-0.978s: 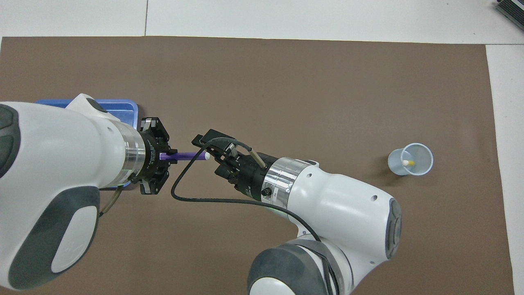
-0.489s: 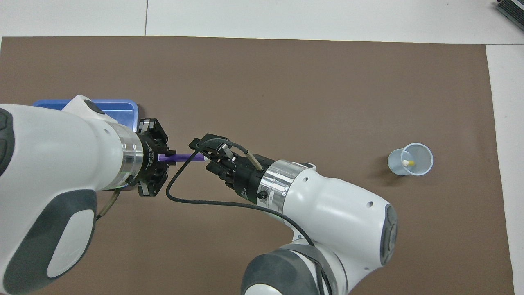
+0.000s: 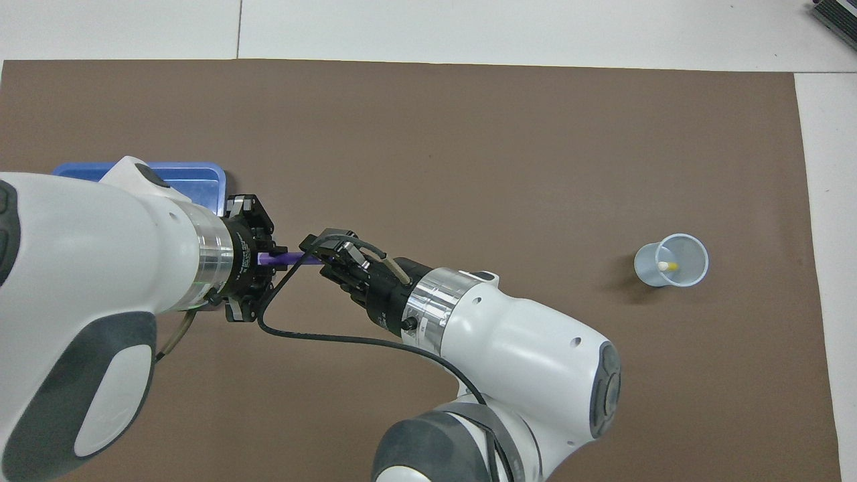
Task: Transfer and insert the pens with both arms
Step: 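Close the right gripper on the purple pen's free end, then open the left gripper while the right gripper carries the purple pen away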
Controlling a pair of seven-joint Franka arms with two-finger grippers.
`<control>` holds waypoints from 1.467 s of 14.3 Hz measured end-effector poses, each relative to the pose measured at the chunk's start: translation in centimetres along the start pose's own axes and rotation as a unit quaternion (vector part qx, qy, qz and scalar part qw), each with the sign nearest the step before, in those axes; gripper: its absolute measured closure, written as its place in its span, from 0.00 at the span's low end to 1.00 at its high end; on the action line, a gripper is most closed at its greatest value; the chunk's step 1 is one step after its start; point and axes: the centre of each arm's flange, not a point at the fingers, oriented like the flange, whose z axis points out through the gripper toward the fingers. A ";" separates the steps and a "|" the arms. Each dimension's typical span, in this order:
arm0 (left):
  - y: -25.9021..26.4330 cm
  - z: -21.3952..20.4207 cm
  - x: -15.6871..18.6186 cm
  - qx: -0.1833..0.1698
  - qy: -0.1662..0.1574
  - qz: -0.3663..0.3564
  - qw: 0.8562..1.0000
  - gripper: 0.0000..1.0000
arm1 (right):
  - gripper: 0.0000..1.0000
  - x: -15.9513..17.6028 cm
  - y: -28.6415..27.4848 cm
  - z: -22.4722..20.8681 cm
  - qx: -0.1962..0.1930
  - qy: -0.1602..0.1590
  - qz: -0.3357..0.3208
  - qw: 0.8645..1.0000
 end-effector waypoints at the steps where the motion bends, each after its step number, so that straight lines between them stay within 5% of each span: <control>1: 0.0 0.0 0.0 0.000 0.000 0.000 1.000 0.83 | 0.59 0.0 0.0 0.0 0.000 0.000 0.000 1.000; 3: -0.1 0.0 0.0 0.000 0.000 0.000 1.000 0.83 | 0.60 0.0 0.0 0.0 0.000 0.000 0.000 1.000; 5: -0.1 0.0 0.1 0.000 -0.001 -0.004 1.000 0.83 | 0.78 -0.1 -0.1 0.0 0.002 0.000 0.003 1.000; 15: -0.1 -0.1 0.2 0.000 -0.001 -0.004 1.000 0.83 | 0.80 -0.1 -0.1 0.0 0.002 0.000 0.006 1.000; 21: -0.1 0.0 0.1 0.000 0.000 0.010 1.000 0.22 | 0.80 0.1 -0.3 -0.2 0.005 0.001 0.007 1.000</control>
